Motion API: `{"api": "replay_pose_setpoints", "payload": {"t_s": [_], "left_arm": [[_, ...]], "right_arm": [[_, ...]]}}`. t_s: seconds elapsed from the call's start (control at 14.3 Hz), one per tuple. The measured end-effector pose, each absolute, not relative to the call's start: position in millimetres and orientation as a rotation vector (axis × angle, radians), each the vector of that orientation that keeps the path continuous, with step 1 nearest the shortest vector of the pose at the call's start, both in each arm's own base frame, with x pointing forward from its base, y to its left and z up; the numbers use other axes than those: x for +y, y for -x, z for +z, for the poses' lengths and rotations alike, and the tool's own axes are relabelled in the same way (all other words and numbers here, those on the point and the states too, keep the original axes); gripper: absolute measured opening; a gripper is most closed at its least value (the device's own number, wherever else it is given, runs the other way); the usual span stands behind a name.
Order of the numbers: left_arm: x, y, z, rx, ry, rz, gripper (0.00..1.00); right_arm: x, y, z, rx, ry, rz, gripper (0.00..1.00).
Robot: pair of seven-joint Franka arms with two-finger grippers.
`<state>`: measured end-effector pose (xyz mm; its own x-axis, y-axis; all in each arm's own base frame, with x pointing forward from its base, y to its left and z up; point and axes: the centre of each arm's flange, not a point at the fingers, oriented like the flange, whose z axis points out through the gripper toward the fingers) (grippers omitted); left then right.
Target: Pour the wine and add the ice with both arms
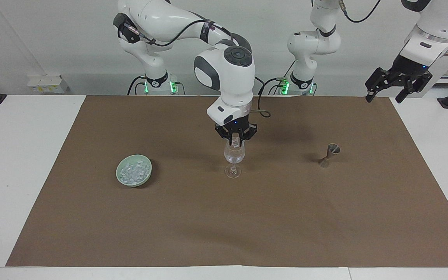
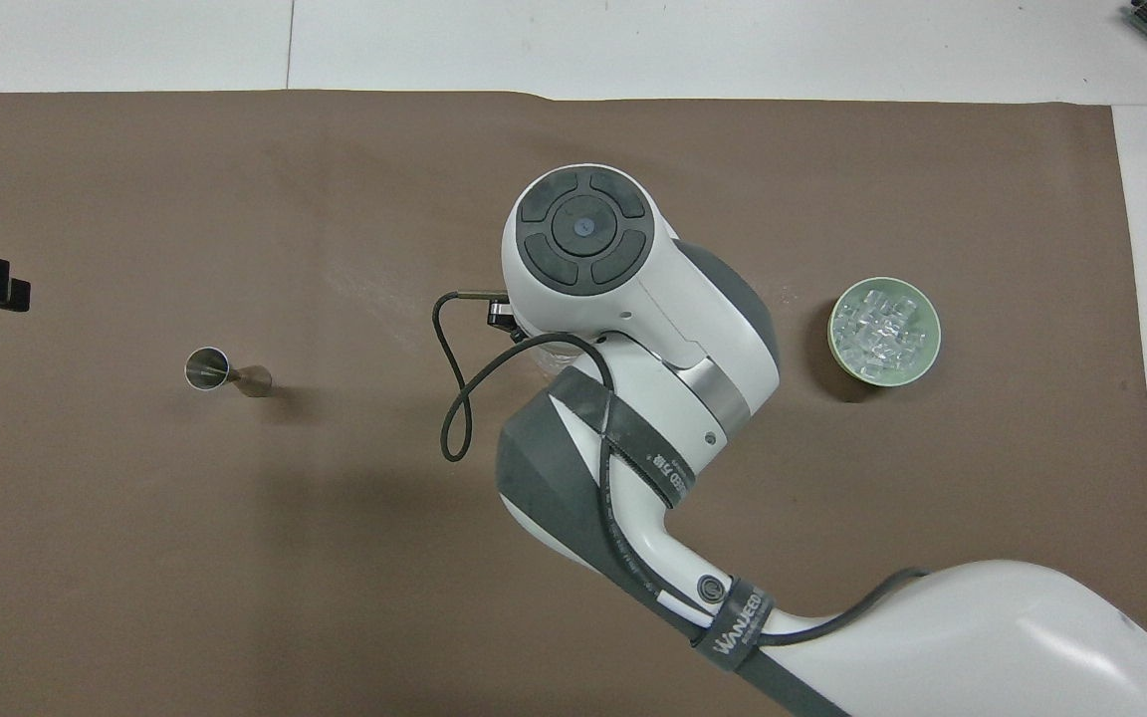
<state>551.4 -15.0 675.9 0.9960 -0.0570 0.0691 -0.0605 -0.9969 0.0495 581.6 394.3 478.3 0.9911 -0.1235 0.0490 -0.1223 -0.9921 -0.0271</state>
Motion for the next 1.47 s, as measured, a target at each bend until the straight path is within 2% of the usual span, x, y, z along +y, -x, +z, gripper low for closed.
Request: {"api": "replay_pose_setpoints", "payload": {"t_s": [1.47], "left_arm": [[-18.2, -550.8, 680.4, -0.114, -3.085, 0.145, 1.00]], "right_arm": [[393.5, -581.3, 477.6, 0.193, 3.116, -0.072, 0.32]]}}
